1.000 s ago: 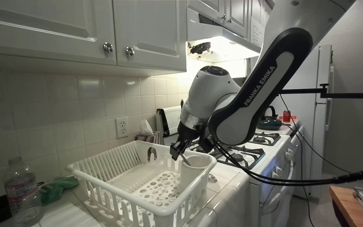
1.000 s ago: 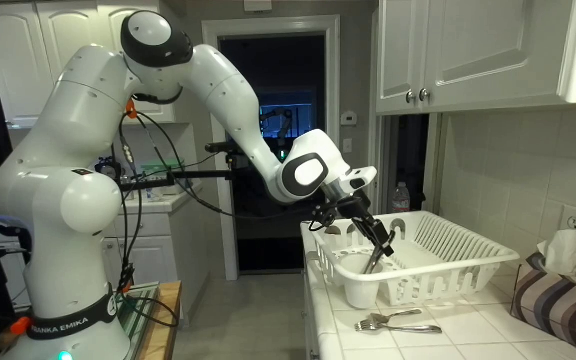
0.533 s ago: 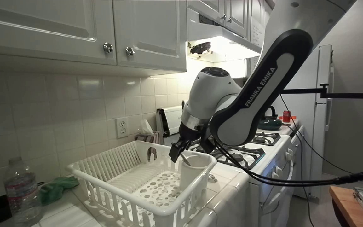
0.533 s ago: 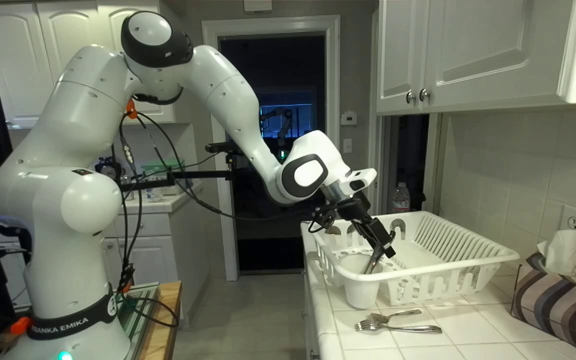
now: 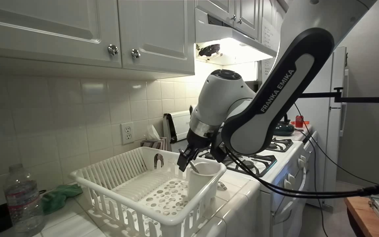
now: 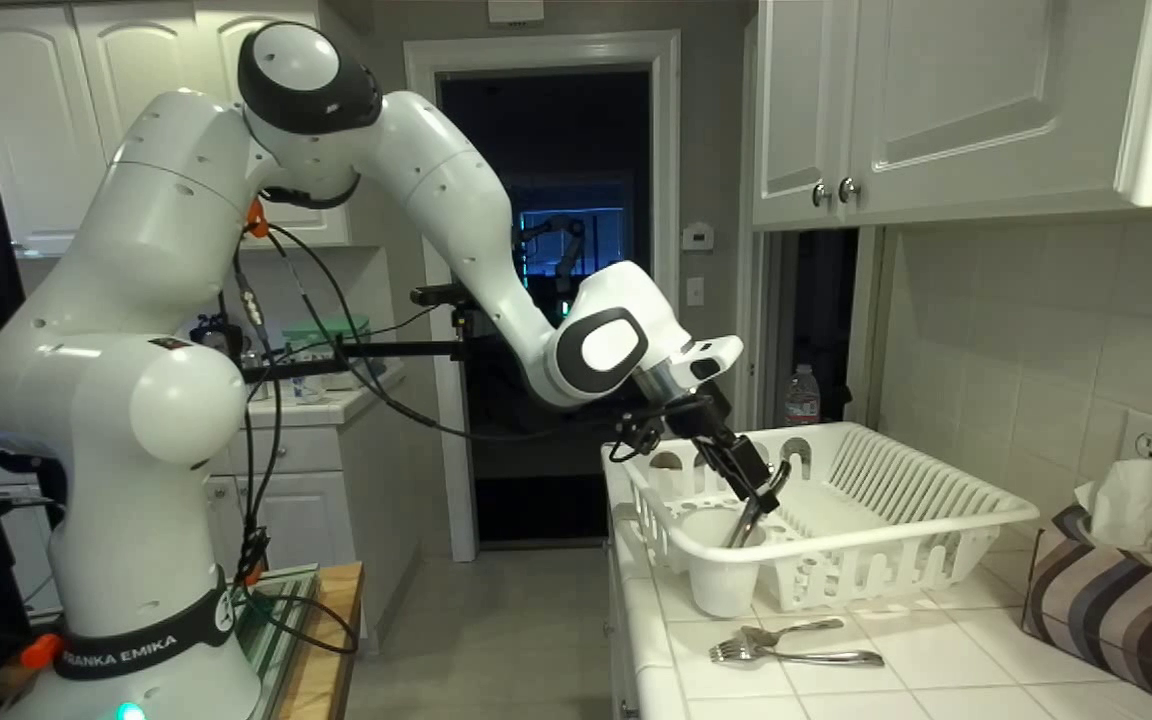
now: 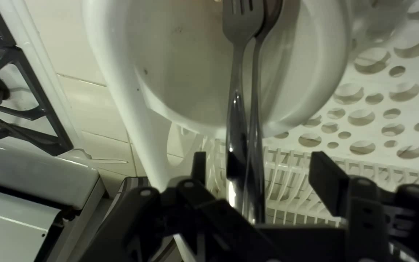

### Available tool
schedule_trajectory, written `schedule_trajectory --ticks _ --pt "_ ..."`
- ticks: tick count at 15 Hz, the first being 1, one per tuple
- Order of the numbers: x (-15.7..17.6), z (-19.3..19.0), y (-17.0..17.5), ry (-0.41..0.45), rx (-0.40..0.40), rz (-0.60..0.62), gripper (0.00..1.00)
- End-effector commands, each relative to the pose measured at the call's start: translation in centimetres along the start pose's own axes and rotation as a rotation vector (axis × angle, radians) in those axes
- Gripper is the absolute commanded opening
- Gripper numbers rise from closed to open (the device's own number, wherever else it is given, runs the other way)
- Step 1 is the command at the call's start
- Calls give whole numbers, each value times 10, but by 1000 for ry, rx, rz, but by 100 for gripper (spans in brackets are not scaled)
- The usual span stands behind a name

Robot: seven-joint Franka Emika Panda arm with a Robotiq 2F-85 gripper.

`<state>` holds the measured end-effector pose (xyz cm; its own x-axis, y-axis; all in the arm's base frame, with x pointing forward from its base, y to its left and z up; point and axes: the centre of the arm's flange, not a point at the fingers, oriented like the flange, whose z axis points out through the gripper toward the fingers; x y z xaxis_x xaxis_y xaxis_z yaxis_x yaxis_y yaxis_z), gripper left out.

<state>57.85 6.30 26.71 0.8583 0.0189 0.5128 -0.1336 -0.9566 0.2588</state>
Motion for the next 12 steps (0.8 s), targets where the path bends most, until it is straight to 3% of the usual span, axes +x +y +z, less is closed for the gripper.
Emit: schedule_trajectory --ticks 1,3,8,12 --pt "-5 -14 -4 1 9 -3 58" --pt "-5 -13 -7 4 8 -8 39" --pt "-5 -10 -7 3 2 -12 3" --pt "-2 -15 -2 14 -2 -6 0"
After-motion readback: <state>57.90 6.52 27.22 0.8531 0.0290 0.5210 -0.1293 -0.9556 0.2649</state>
